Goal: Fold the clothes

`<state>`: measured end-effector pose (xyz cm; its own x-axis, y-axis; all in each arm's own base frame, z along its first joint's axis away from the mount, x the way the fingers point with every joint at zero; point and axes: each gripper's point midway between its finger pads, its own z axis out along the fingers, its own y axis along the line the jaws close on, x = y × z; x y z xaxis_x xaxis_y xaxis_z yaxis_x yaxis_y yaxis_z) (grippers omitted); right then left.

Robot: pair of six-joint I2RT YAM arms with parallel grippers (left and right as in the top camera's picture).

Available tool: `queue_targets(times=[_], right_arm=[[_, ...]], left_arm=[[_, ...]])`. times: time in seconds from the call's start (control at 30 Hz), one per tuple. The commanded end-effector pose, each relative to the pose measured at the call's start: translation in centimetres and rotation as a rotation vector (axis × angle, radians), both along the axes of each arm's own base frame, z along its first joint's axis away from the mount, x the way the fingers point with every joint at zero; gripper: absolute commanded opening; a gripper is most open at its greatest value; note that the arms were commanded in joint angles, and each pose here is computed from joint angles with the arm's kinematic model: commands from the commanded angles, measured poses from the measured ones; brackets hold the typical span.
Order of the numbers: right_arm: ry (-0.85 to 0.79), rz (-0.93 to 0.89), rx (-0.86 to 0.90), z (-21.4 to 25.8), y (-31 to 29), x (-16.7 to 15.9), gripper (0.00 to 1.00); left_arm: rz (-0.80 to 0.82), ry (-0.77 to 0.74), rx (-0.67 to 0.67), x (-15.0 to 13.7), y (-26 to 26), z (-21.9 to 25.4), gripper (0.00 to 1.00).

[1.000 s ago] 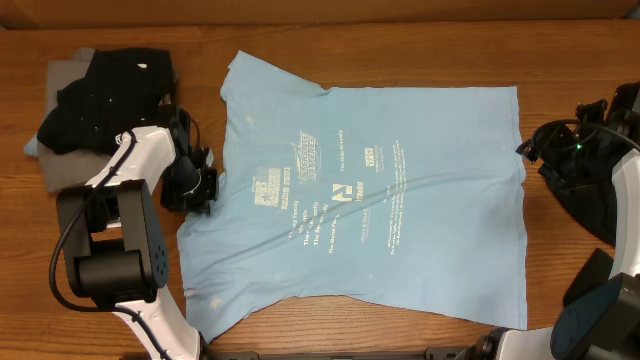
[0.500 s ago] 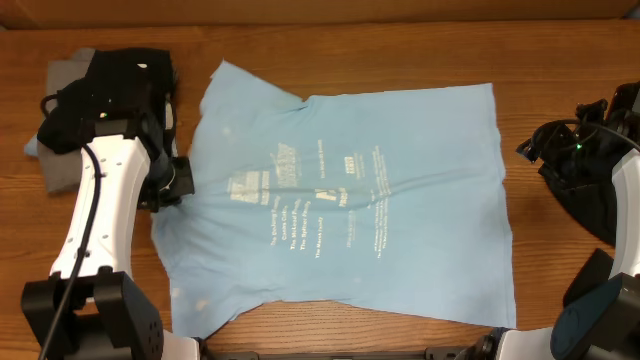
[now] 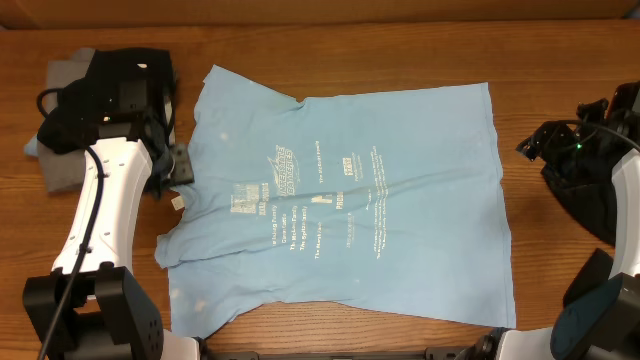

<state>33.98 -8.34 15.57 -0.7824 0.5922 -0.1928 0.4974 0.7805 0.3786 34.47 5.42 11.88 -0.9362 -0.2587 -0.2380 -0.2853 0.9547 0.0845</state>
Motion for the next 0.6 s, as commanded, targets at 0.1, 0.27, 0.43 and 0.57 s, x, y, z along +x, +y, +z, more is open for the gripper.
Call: queue_targets(times=[0.1, 0.27, 0.43, 0.57], right_arm=[[-0.009, 0.034, -0.042, 0.2, 0.6, 0.9, 0.7], [0.033, 0.062, -0.026, -1.6, 1.4, 1.5, 0.65], [0.075, 0.098, -0.01, -4.5, 2.4, 2.8, 0.46], [0.082, 0.12, -0.006, -7.0, 3.1, 4.6, 0.32]], left_arm=[[-0.206, -0.197, -0.182, 5.7, -4.0, 0.0, 0.41], [-0.321, -0.156, -0.325, 6.4, -7.6, -2.9, 0.16], [-0.388, -0.055, -0.351, 6.0, -9.6, -7.0, 0.09], [-0.389, -0.016, -0.361, 6.0, -10.2, -9.3, 0.04]])
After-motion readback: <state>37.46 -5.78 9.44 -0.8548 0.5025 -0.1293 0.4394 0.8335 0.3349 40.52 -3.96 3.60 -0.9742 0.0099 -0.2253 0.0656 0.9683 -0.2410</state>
